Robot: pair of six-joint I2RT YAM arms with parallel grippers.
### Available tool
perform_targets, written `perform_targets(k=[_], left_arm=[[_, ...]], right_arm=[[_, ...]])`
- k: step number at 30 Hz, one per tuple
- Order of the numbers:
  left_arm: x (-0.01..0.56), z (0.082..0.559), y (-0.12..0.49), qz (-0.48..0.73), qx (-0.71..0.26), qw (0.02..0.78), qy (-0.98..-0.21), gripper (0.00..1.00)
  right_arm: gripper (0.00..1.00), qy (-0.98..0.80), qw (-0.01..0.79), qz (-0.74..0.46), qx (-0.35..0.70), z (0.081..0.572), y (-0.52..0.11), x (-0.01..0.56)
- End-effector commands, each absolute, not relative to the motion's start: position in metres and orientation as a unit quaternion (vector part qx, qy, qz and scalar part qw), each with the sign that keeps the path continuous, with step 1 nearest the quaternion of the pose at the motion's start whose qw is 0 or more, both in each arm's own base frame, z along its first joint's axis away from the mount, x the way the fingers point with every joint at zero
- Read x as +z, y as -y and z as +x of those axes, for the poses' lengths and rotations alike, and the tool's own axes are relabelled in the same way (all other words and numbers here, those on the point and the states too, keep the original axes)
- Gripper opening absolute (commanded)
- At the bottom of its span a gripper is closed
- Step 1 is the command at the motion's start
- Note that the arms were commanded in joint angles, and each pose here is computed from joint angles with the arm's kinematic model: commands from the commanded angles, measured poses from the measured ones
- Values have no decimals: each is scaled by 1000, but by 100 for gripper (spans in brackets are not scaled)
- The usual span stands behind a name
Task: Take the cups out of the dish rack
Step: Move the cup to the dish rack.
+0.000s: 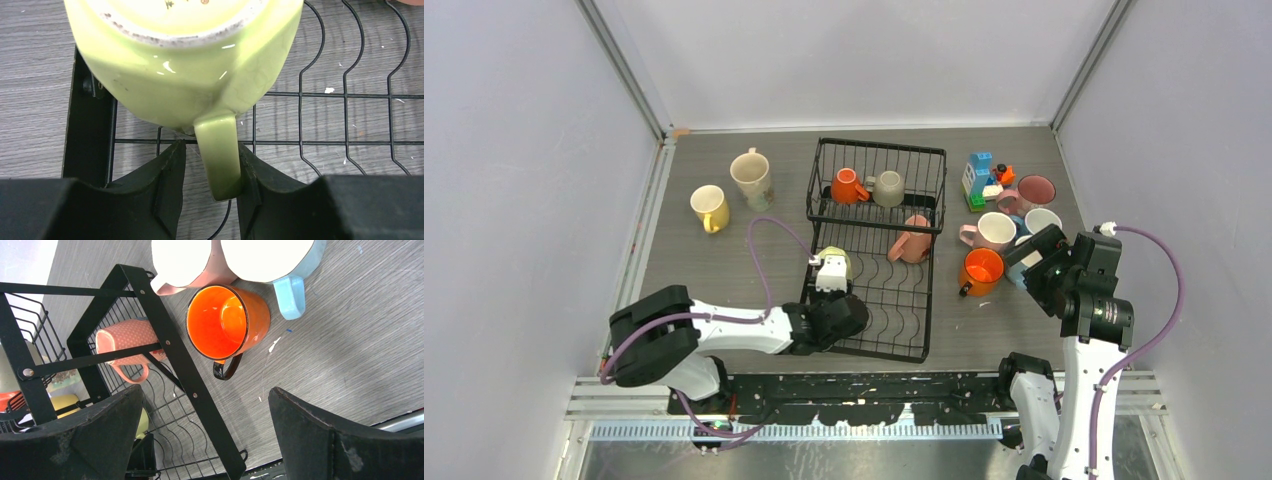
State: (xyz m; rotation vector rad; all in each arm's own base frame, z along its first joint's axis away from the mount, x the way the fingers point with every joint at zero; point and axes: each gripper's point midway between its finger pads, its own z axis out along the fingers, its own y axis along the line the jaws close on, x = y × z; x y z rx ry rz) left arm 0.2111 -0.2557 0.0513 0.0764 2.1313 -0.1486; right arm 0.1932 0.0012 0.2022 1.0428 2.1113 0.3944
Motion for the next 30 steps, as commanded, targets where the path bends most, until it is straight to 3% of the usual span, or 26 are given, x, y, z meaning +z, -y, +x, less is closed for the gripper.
perform_targets(k=[1, 8, 16, 30], left_arm=[[63, 222, 267, 14, -75, 496, -865, 40], [61, 225, 267, 13, -73, 495, -866, 33], [70, 225, 267, 22, -76, 498, -863, 1], [99, 210, 268, 48, -128, 492, -860, 0]], right_arm=[[100, -819, 387, 392, 161, 201, -2, 213], [100, -820, 386, 392, 160, 200, -2, 212], [100, -820, 388, 389, 161, 199, -2, 213], [100, -829, 381, 348, 216, 187, -28, 225]])
